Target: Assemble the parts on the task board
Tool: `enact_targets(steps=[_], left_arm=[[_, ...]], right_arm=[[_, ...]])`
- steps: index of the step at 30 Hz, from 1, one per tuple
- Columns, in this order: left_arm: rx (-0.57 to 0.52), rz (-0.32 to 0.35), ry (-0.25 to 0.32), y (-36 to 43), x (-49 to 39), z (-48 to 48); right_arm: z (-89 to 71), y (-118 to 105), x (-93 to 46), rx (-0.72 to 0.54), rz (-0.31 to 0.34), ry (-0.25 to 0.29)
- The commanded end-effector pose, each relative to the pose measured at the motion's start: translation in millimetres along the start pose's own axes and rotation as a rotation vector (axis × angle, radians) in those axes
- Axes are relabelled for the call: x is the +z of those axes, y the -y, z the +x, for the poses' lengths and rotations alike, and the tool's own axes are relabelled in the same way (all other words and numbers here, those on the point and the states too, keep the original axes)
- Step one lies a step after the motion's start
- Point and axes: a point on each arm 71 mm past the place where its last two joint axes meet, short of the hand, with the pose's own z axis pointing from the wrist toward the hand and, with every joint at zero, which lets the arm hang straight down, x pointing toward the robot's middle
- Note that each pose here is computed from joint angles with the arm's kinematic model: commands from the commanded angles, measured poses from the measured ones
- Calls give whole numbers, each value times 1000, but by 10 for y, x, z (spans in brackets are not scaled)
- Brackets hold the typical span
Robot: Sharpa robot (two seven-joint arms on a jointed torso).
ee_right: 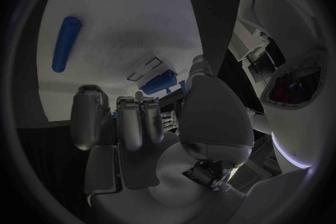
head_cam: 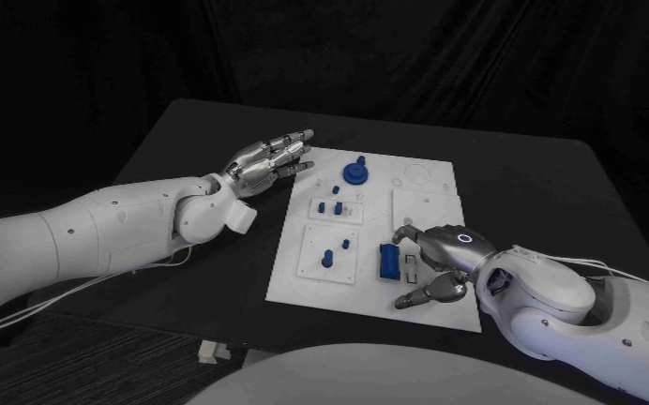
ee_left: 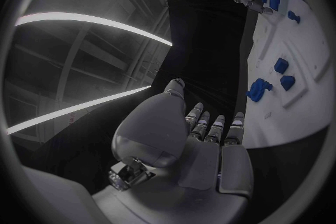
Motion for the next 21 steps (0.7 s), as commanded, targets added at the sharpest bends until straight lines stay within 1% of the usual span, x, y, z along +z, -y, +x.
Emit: enact_targets(steps=[1,4,7,11,13,16,21], left_arm=[[-12,6,-13,-2,2,16],[-11,5,-12,-3,0,12],[-10,4,-11,-4,-2,9],[-11,4,-12,-7,3,11],[-11,4,-13,-9,8,15],[-13,5,-15,-11,13,21],[-12,5,-13,-9,3,17]], right_arm=[[-78,19,-58,23,0,102],[-160,54,-109,30,-5,153],[-281,95,-146,34,-8,200],[-385,119,-164,33,-9,230],[-406,116,-152,32,-11,232],[-403,108,-116,31,-11,217],[-314,94,-67,35,-6,178]])
